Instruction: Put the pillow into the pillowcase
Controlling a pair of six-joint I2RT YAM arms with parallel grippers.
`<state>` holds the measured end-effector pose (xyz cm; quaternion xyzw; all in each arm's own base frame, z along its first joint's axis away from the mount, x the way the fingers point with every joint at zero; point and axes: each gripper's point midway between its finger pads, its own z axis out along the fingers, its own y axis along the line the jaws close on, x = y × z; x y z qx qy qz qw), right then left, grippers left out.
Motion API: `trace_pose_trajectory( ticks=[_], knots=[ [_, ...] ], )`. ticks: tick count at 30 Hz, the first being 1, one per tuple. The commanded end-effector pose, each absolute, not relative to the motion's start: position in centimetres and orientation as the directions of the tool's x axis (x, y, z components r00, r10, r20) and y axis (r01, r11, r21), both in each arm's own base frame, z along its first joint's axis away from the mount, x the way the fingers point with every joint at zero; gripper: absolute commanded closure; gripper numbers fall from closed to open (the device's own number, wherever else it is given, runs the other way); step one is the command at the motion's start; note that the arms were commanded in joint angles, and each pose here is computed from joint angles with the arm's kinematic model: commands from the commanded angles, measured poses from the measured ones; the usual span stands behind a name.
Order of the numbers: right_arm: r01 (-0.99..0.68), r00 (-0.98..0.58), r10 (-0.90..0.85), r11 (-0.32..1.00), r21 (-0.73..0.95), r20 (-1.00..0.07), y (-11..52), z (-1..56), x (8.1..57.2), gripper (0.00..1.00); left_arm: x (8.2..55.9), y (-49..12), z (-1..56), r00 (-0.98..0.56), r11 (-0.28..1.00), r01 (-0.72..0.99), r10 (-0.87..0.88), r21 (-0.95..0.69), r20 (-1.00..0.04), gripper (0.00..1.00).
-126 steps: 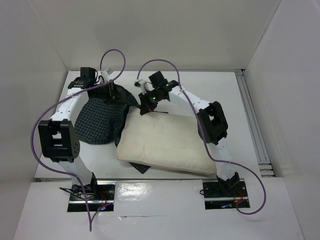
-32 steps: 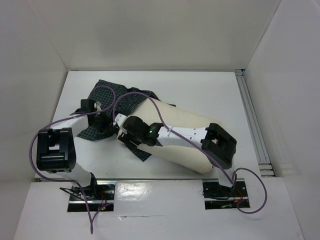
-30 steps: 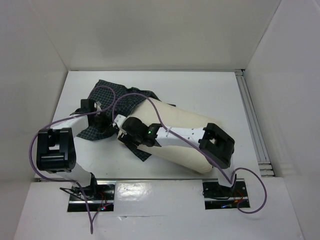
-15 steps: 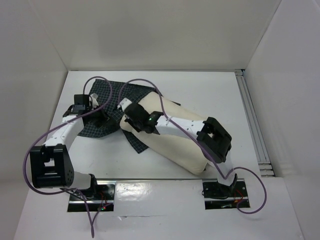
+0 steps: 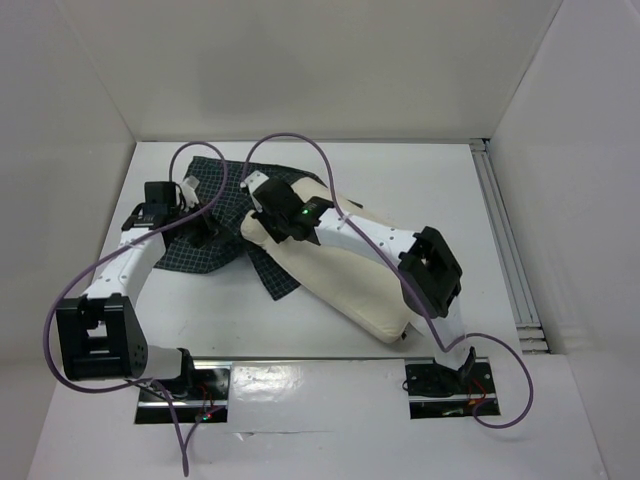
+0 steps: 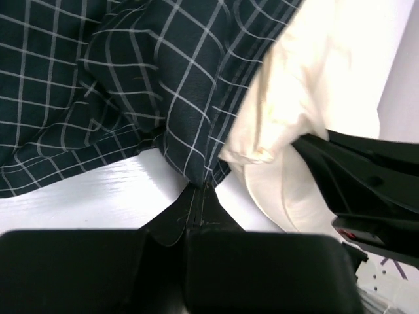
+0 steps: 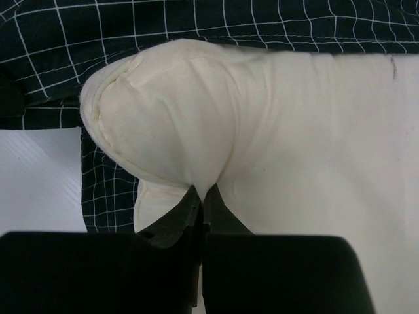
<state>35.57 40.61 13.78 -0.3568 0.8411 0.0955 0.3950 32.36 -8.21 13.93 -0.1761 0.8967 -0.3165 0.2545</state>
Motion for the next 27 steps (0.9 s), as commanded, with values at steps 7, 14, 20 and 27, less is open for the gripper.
trace_pose_trajectory(
  ticks=[7, 14, 20, 27],
  knots=[
    [-0.694, -0.420, -0.541, 0.709, -0.125, -0.729, 43.1, 11.3, 35.7, 1.00, 32.7, -9.8, 17.6, -0.830, 0.714, -0.028, -0.407, -0.700, -0.381, 1.00],
    [-0.726, -0.431, -0.612, 0.671, -0.148, -0.663, 43.1, 7.4, 33.7, 1.00, 33.4, -10.2, 19.5, -0.820, 0.694, 0.017, -0.403, -0.720, -0.408, 1.00],
    [-0.717, -0.439, -0.603, 0.682, -0.144, -0.666, 42.4, 7.6, 32.8, 1.00, 33.8, -9.9, 18.9, -0.811, 0.695, -0.028, -0.435, -0.718, -0.390, 1.00],
    [-0.682, -0.467, -0.601, 0.712, -0.168, -0.649, 40.3, 6.8, 33.3, 1.00, 33.5, -9.2, 20.4, -0.748, 0.644, -0.013, -0.514, -0.765, -0.420, 1.00]
  ],
)
